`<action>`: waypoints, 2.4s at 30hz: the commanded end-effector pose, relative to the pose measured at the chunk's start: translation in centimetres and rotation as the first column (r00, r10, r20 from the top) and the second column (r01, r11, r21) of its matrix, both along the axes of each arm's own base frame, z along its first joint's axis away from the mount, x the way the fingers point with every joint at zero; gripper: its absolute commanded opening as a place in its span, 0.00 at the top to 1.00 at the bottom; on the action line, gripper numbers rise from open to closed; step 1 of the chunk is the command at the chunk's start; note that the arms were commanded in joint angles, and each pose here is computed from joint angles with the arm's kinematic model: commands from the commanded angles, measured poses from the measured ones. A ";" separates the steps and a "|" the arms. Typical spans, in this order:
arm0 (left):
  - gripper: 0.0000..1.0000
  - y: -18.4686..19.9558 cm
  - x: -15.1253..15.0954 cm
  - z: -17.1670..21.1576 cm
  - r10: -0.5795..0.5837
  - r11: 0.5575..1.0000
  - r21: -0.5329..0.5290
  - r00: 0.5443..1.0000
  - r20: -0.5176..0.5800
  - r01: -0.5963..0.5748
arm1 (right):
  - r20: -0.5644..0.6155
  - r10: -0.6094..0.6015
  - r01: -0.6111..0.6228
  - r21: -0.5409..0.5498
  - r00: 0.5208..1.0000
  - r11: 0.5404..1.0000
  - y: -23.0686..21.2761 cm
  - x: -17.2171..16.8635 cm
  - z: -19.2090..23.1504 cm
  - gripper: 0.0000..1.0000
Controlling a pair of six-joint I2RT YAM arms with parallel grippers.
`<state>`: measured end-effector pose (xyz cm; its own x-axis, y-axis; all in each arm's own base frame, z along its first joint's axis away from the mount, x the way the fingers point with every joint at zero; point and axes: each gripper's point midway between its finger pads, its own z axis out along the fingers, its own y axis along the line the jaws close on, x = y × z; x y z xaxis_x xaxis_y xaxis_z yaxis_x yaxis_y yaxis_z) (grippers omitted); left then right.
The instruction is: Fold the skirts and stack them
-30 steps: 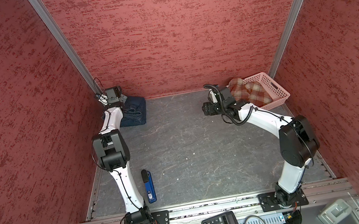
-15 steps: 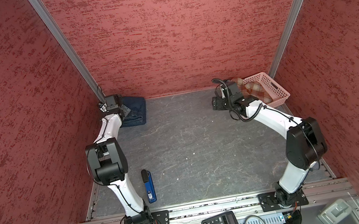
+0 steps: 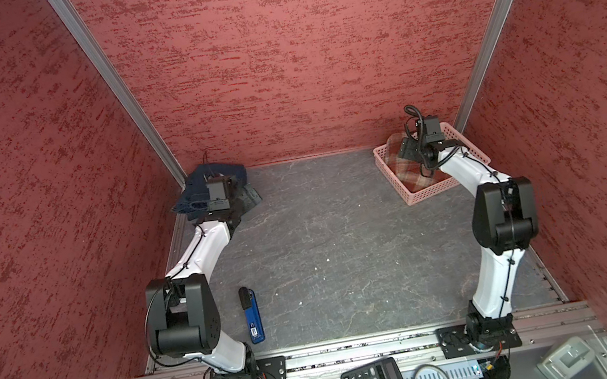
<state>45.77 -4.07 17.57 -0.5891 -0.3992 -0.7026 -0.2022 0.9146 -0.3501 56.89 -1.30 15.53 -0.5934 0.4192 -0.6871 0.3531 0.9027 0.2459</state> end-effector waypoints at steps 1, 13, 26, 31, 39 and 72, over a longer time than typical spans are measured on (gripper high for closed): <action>0.00 -3.0 -1.0 1.4 -0.134 0.991 0.024 0.990 0.054 0.132 | -0.090 0.013 -0.022 -0.093 0.996 0.995 -0.7 0.9 -2.4 0.13; 0.00 -10.0 -6.2 6.4 -0.381 0.920 -0.034 0.910 0.164 0.391 | 0.052 0.020 -0.012 -0.151 0.998 0.988 -2.5 5.6 3.3 1.00; 0.00 -9.9 -9.1 9.1 -0.387 0.909 -0.068 0.892 0.232 0.412 | 0.540 0.095 0.031 -0.220 0.836 0.975 0.7 -4.3 26.6 1.00; 0.00 -9.2 -9.5 9.2 -0.353 0.922 -0.077 0.905 0.239 0.380 | 0.682 0.233 -0.063 -0.265 0.694 0.962 7.0 -9.7 34.4 1.00; 0.00 -6.3 -10.1 9.6 -0.225 0.962 -0.102 0.947 0.229 0.253 | 0.703 0.373 -0.402 -0.134 0.606 0.906 17.5 -13.1 34.5 1.00; 0.00 -10.1 -16.3 1.4 -0.352 0.930 -0.124 0.935 -0.035 0.345 | 0.085 0.445 -0.453 0.136 0.892 0.881 17.5 -20.9 3.3 0.19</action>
